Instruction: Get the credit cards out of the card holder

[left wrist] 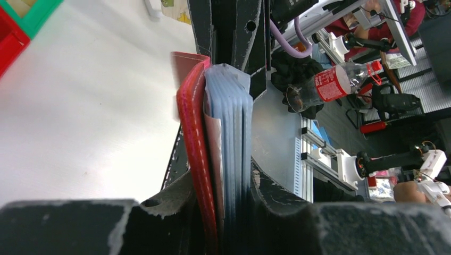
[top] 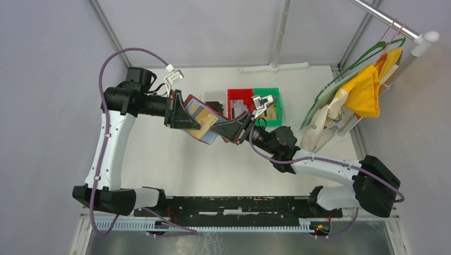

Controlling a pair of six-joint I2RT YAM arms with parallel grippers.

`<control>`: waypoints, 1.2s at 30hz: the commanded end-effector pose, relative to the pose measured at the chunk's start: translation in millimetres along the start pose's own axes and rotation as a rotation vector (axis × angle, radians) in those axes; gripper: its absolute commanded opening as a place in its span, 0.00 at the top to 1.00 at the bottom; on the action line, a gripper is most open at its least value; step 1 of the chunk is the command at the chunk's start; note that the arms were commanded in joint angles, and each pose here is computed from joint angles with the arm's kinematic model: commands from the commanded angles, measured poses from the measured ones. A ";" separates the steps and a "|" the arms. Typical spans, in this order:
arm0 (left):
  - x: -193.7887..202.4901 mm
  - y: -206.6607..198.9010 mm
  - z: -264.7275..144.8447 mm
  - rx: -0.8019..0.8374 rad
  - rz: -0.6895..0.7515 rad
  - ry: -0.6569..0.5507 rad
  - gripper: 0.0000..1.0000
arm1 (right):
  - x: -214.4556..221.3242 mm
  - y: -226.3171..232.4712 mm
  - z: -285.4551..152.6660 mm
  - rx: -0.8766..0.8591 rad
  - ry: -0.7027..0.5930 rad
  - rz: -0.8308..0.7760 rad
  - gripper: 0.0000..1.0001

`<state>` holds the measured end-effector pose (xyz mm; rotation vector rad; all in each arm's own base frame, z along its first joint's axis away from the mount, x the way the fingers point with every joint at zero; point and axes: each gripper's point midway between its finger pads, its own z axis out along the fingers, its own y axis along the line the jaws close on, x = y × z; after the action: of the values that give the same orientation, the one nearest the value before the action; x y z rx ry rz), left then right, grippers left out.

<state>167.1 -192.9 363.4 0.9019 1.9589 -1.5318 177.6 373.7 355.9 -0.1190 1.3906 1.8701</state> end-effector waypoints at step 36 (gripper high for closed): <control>-13.5 -22.3 -6.0 -0.012 0.069 -0.089 0.98 | -12.0 53.0 25.4 -0.267 -0.023 0.081 0.65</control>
<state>174.1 -190.3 374.6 0.8095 1.9383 -1.4299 173.0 388.9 379.3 -0.1459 1.2881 2.0169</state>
